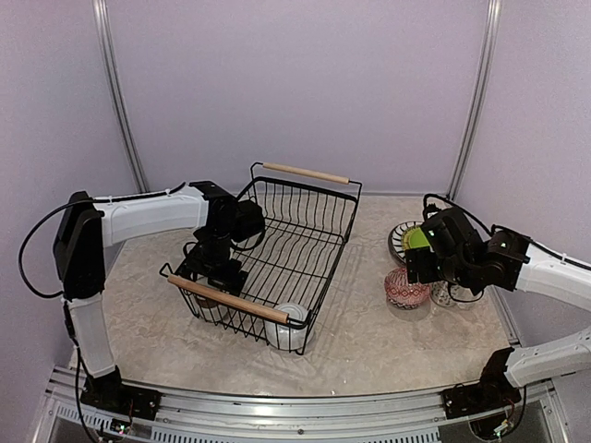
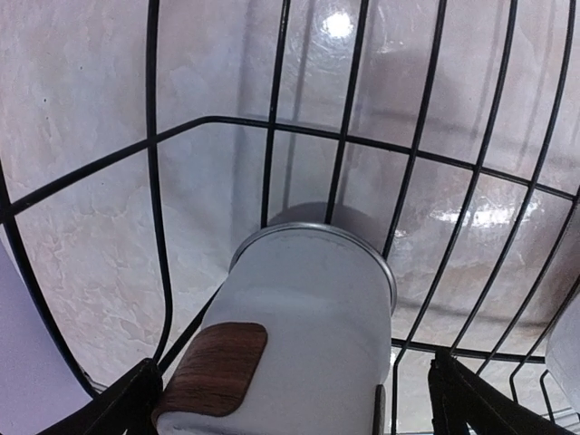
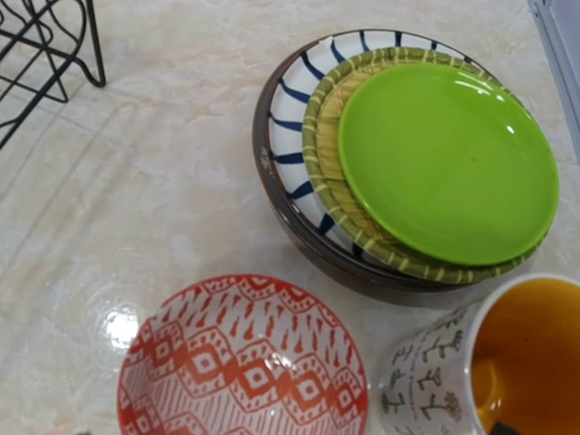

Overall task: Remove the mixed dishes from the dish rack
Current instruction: Grab the cup from the dish rack.

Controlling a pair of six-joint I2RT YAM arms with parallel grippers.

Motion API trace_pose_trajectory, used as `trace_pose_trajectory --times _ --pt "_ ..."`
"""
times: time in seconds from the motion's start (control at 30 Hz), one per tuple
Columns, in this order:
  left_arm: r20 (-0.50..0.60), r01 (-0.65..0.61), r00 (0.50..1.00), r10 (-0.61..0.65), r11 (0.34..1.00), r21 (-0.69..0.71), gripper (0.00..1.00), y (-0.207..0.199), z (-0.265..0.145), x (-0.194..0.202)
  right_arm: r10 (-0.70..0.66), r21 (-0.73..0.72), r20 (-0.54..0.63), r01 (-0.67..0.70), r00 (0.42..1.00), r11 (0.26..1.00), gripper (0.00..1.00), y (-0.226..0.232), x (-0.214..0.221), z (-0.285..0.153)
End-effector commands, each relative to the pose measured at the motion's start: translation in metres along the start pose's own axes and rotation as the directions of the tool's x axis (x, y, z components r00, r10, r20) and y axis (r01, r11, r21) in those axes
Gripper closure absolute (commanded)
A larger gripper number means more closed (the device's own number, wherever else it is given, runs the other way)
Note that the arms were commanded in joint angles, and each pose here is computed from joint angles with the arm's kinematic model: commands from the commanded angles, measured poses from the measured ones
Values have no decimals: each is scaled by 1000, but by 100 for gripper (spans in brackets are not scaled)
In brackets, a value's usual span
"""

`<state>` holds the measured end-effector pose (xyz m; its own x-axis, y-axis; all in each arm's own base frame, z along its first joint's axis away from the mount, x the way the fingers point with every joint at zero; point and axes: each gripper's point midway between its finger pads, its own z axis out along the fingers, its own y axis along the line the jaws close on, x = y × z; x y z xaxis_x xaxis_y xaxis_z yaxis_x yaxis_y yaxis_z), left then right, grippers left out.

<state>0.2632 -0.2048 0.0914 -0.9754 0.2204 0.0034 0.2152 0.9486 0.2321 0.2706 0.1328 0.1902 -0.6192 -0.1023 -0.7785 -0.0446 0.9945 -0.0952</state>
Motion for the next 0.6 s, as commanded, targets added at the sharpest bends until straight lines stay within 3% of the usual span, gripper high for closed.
trace_pose_trajectory --times 0.0,0.57 --pt "-191 -39 981 31 998 -41 4 20 -16 56 18 2 26 -18 1000 1000 8 -1 -12 -3" --pt "-214 -34 976 30 999 -13 14 15 -10 65 22 -12 28 -22 999 1000 8 2 -14 -2"
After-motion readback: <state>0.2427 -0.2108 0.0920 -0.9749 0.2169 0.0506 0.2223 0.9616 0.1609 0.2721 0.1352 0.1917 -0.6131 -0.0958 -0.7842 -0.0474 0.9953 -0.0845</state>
